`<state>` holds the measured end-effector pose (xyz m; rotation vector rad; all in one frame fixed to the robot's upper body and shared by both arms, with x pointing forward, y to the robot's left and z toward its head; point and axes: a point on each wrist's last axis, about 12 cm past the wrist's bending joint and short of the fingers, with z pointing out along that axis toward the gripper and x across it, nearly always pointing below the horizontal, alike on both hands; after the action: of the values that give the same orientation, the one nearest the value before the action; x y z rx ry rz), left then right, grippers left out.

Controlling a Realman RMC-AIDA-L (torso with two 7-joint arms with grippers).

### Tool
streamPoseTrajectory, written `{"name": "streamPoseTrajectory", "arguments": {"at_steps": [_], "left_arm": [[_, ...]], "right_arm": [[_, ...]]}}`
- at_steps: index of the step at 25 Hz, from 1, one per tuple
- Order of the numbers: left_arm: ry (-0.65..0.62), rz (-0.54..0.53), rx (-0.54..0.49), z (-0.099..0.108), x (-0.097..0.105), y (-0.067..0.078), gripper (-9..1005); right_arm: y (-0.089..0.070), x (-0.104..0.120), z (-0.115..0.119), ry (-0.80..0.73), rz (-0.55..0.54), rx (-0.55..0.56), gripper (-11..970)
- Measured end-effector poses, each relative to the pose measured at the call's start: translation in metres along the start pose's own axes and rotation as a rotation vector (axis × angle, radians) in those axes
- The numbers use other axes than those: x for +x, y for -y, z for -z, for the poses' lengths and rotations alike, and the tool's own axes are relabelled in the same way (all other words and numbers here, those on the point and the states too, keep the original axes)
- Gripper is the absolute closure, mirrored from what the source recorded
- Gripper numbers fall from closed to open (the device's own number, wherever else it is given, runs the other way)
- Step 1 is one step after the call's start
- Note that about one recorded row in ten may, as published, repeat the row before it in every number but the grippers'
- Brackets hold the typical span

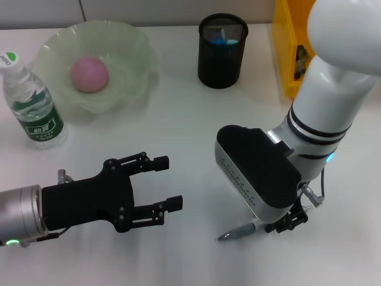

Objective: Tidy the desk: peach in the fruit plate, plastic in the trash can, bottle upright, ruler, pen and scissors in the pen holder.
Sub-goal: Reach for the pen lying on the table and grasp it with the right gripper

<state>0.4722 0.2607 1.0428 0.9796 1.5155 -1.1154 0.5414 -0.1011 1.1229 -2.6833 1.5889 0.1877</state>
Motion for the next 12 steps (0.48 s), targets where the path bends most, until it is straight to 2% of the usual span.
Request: {"name": "streamPoseTrajectory", "arguments": {"at_steps": [12], "left_arm": [[0.000,0.001,-0.002,0.0008,0.0010,0.0009,214]], "right_arm": [[-0.0001,-0.0019,-0.0023,-0.009,0.013,0.004,727]]}}
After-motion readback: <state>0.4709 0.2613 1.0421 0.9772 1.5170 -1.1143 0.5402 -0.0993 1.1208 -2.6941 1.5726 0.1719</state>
